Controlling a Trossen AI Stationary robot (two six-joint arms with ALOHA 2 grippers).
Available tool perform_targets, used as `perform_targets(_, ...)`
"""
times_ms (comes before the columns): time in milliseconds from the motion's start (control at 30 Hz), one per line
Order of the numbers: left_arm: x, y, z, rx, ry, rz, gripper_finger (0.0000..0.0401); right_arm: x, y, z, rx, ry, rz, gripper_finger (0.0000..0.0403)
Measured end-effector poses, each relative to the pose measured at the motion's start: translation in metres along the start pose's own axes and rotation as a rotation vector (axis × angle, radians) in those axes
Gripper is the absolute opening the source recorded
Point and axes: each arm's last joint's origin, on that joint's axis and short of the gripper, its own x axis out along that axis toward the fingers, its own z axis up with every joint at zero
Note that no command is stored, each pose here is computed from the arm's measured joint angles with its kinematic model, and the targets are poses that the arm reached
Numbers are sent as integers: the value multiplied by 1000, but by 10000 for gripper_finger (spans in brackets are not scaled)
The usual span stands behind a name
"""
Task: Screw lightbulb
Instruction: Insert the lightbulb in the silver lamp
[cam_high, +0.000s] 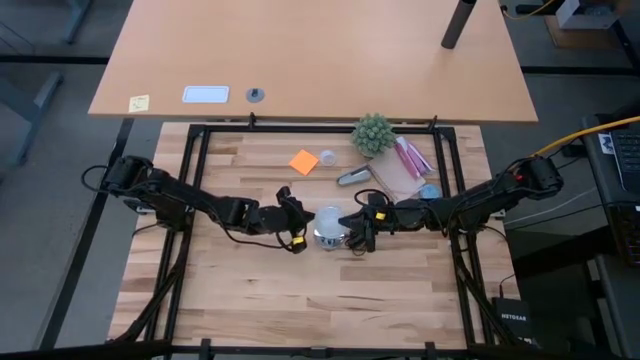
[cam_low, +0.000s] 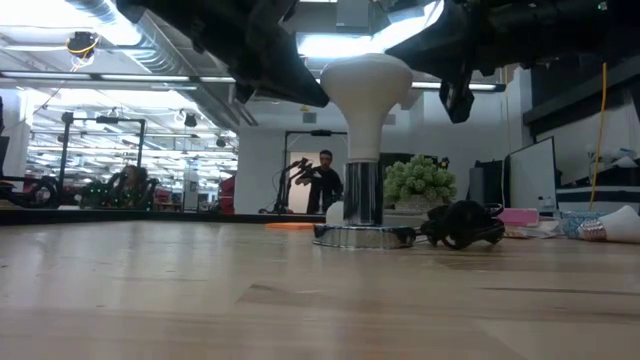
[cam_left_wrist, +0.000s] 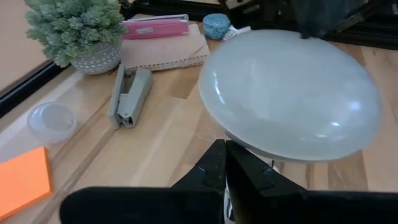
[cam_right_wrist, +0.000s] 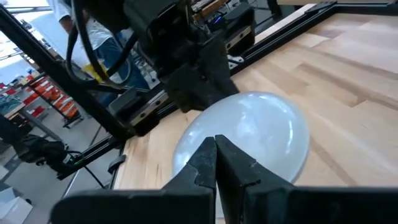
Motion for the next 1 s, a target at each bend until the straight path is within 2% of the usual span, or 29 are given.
perform_targets(567, 6, 11, 4, -13, -2, 35, 3, 0, 0, 1, 1, -3, 7, 5)
perform_targets(833, 5, 12, 4, -4, -14, 89, 1, 0, 0, 1, 1, -8, 2, 5)
perform_targets(1000, -4, 16, 9, -3, -9, 90, 1, 0, 0, 1, -1, -8, 3, 5)
